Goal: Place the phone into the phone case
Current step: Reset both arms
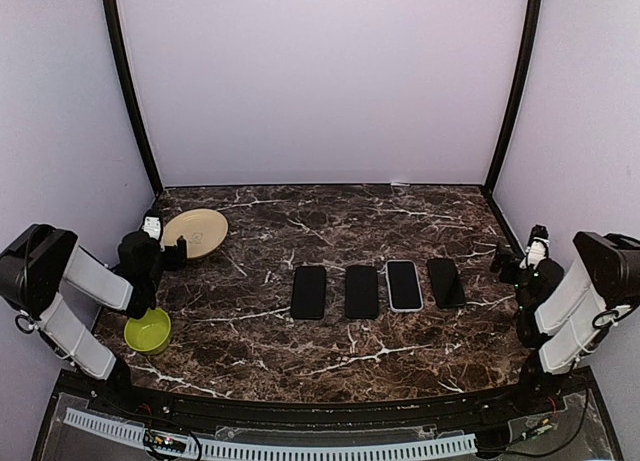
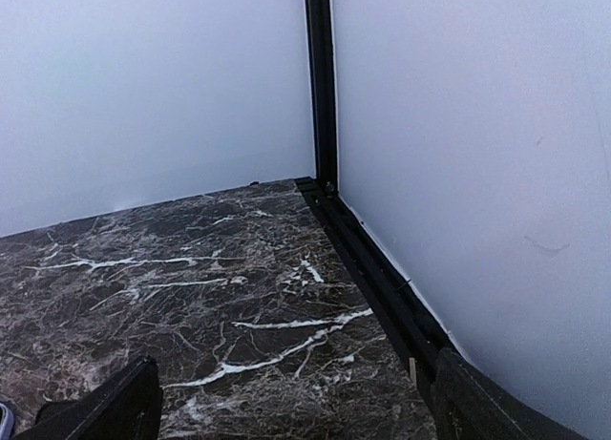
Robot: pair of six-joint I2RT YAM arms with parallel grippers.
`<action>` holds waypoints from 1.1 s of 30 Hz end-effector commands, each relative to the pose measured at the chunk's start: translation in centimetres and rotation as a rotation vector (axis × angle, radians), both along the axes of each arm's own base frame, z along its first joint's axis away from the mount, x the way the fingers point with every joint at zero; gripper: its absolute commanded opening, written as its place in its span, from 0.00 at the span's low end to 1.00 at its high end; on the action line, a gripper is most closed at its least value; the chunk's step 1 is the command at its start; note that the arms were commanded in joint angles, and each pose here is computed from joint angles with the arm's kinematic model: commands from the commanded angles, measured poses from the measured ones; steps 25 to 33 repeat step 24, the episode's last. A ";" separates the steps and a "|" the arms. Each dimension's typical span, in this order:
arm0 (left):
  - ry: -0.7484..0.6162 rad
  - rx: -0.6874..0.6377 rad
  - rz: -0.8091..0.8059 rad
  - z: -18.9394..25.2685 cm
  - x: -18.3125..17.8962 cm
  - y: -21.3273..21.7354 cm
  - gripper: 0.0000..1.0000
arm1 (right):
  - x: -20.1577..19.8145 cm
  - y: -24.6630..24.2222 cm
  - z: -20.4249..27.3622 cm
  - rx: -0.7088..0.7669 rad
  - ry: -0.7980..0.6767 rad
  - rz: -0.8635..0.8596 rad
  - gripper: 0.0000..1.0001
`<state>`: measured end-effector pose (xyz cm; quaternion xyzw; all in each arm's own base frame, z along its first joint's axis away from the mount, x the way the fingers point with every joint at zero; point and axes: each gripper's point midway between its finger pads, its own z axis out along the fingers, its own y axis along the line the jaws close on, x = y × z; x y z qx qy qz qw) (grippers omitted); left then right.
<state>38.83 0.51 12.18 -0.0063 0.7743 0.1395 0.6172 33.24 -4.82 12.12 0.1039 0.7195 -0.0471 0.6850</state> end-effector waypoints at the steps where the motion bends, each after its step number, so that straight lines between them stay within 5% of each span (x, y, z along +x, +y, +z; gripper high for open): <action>1: -0.056 -0.041 -0.067 1.0 0.7 -0.4 0.99 | 1.2 0.7 3.8 0.026 -0.139 0.129 0.98; 9: -0.077 -0.108 -0.214 0.2 -0.2 -0.9 0.99 | 3.2 2.0 3.0 0.016 -0.075 0.228 0.98; 33: -0.083 -0.114 -0.214 0.3 -0.1 -0.9 0.99 | 4.8 2.5 2.1 -0.023 0.005 0.192 0.99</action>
